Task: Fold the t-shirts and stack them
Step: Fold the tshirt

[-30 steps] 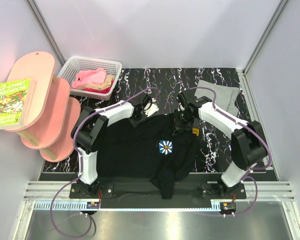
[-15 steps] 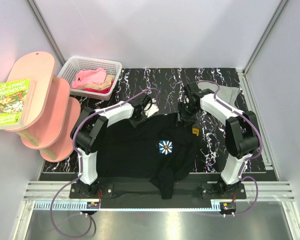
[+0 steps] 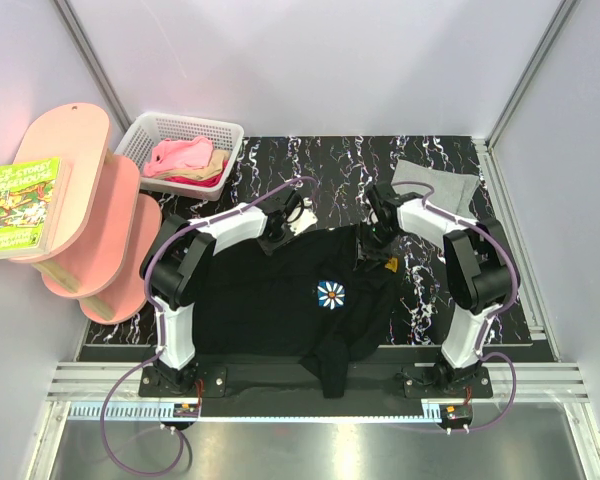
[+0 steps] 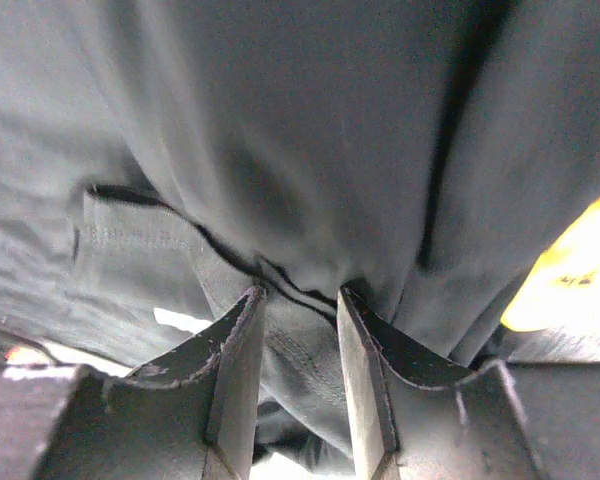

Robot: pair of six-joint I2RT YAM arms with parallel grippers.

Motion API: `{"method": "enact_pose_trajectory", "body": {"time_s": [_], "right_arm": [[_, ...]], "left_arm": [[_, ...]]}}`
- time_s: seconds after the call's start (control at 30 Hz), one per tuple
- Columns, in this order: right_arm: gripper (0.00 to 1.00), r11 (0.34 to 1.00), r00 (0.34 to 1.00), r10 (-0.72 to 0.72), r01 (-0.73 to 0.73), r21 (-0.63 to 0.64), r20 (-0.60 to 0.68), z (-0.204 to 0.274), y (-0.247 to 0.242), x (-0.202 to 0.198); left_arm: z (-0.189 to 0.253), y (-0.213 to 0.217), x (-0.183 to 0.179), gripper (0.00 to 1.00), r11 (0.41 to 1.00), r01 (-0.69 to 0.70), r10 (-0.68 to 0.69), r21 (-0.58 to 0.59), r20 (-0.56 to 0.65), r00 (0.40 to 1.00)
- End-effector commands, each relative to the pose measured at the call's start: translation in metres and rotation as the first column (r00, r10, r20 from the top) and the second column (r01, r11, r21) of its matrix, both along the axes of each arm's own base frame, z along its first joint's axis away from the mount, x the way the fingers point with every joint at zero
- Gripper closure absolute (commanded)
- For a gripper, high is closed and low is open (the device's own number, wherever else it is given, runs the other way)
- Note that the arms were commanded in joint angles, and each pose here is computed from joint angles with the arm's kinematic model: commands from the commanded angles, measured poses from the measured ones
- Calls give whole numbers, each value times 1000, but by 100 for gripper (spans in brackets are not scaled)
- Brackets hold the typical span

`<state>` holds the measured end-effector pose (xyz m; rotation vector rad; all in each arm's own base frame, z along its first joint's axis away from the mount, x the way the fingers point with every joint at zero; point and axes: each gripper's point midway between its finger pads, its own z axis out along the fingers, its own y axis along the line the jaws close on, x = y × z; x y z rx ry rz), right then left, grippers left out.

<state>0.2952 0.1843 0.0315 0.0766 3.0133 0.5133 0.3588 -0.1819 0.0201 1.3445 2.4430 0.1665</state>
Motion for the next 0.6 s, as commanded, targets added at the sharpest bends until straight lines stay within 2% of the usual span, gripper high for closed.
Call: {"method": "enact_pose_trajectory", "body": {"time_s": [0.0,0.3,0.57], "right_arm": [[58,992,999,-11,4,124,52,35,15,-11],[59,970,995,4,-28,240,100,80,39,-43],[60,958,999,24,-36,284,45,76,44,-83]], "left_arm": [[10,3,0,67,1000,4,-4,10,23,1000],[9,0,2,67,1000,3,-3,13,24,1000],[14,2,5,67,1000,12,-13,28,46,999]]}}
